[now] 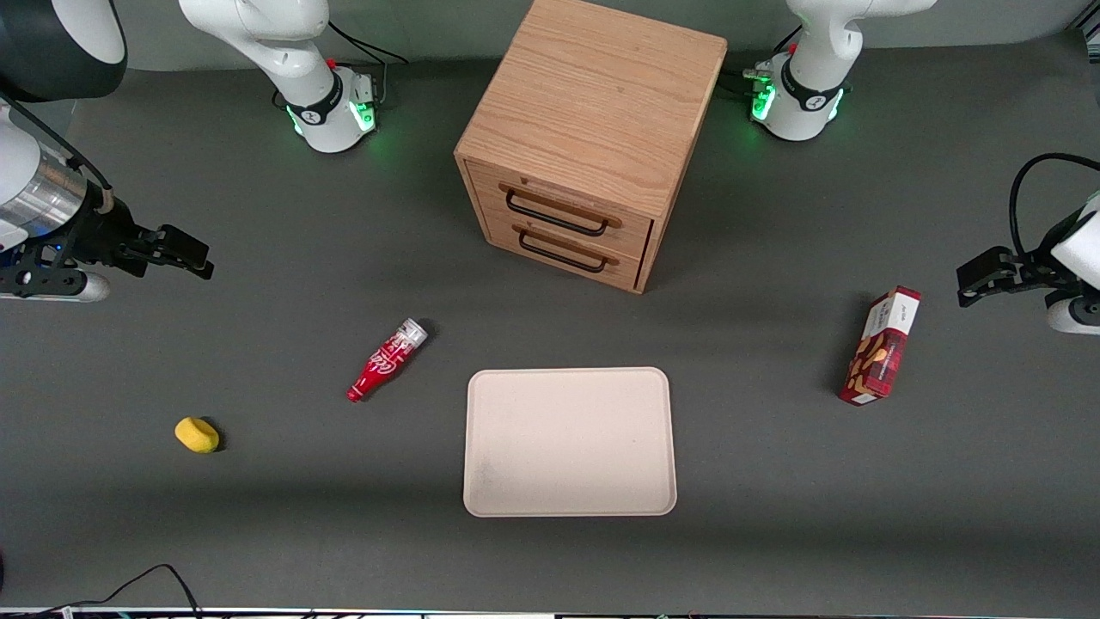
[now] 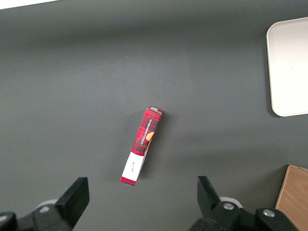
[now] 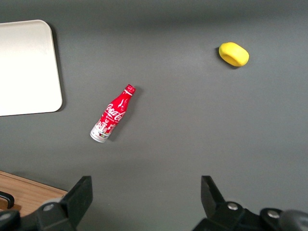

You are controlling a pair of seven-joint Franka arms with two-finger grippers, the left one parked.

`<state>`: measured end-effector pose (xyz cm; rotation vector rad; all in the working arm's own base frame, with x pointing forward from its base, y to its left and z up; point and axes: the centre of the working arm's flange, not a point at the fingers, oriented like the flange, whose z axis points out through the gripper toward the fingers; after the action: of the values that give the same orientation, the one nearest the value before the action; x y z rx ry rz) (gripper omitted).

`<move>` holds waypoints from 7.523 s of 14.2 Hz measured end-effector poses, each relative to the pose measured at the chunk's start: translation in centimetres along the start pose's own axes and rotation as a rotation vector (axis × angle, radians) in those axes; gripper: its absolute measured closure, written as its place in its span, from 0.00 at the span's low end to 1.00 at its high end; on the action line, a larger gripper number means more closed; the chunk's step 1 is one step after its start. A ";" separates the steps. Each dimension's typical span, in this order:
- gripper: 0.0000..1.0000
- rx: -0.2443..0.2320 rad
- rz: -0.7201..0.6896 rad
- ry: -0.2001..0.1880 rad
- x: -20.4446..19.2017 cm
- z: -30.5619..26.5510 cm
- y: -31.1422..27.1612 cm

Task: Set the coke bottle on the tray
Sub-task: 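Move the right gripper down over the red Coca-Cola bottle, then close the right gripper around the bottle's body and lift it, then carry the bottle over the white tray and stand it upright, then open the right gripper to release the bottle on the tray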

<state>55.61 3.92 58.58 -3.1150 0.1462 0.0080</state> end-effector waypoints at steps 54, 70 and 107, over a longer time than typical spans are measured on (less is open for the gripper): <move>0.45 0.129 -0.023 0.070 12.7 23.9 -29.4; 0.45 0.194 -0.165 -0.075 12.9 40.1 -29.9; 0.00 0.213 -0.167 -0.007 13.6 36.6 -30.2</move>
<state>71.84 33.56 22.63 -2.9033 -0.1064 -0.0004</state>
